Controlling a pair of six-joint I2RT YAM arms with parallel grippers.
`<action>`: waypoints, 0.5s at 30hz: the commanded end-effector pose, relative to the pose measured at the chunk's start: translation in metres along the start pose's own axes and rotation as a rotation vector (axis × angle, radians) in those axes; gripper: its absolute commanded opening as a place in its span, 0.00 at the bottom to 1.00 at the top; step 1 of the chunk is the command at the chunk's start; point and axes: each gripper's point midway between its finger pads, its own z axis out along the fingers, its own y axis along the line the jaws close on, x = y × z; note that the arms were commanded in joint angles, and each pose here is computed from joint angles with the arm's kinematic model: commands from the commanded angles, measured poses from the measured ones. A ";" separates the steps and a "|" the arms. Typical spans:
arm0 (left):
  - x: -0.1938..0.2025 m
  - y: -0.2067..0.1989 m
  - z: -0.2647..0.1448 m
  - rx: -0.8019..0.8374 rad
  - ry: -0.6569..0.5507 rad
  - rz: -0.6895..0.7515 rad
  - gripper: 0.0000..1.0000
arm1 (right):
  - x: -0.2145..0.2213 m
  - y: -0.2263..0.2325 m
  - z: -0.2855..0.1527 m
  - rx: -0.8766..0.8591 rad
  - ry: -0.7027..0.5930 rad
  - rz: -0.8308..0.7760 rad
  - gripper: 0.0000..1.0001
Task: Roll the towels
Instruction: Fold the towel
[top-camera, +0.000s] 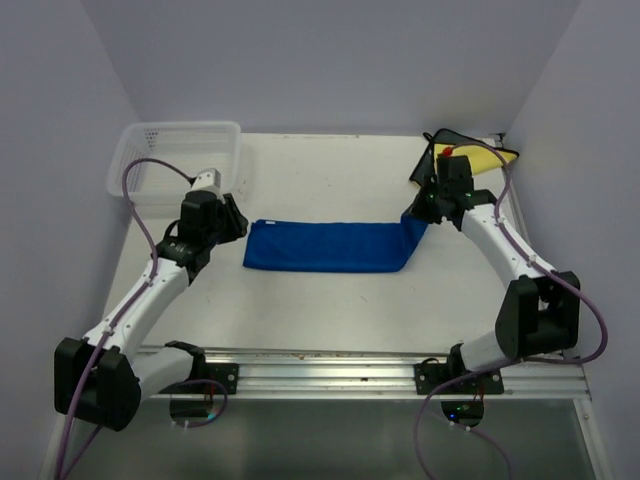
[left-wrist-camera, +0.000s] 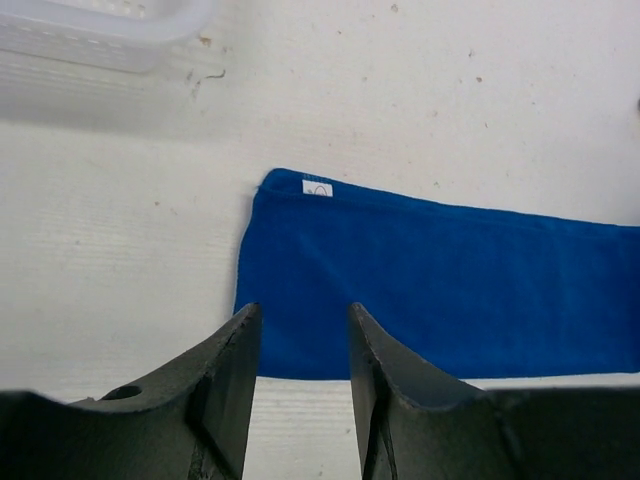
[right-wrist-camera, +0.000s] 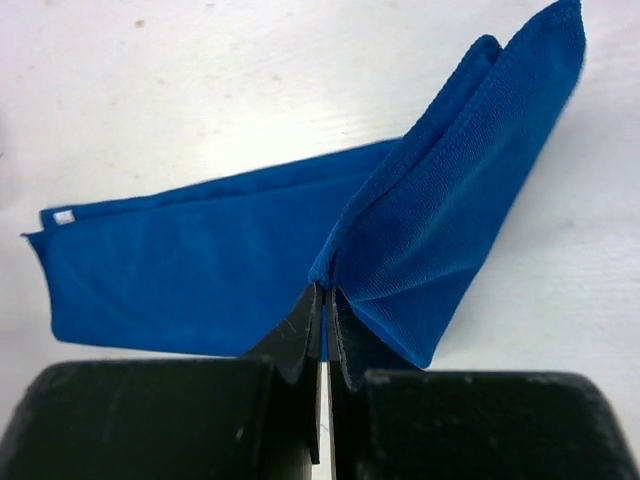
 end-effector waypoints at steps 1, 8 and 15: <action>-0.022 0.008 -0.014 -0.062 -0.064 0.078 0.44 | -0.007 0.041 -0.004 -0.071 0.010 -0.061 0.00; -0.019 0.022 -0.018 -0.110 -0.089 0.090 0.45 | 0.010 0.105 -0.001 -0.149 0.059 -0.191 0.00; -0.021 0.023 -0.019 -0.115 -0.101 0.093 0.45 | 0.029 0.150 -0.009 -0.213 0.092 -0.272 0.00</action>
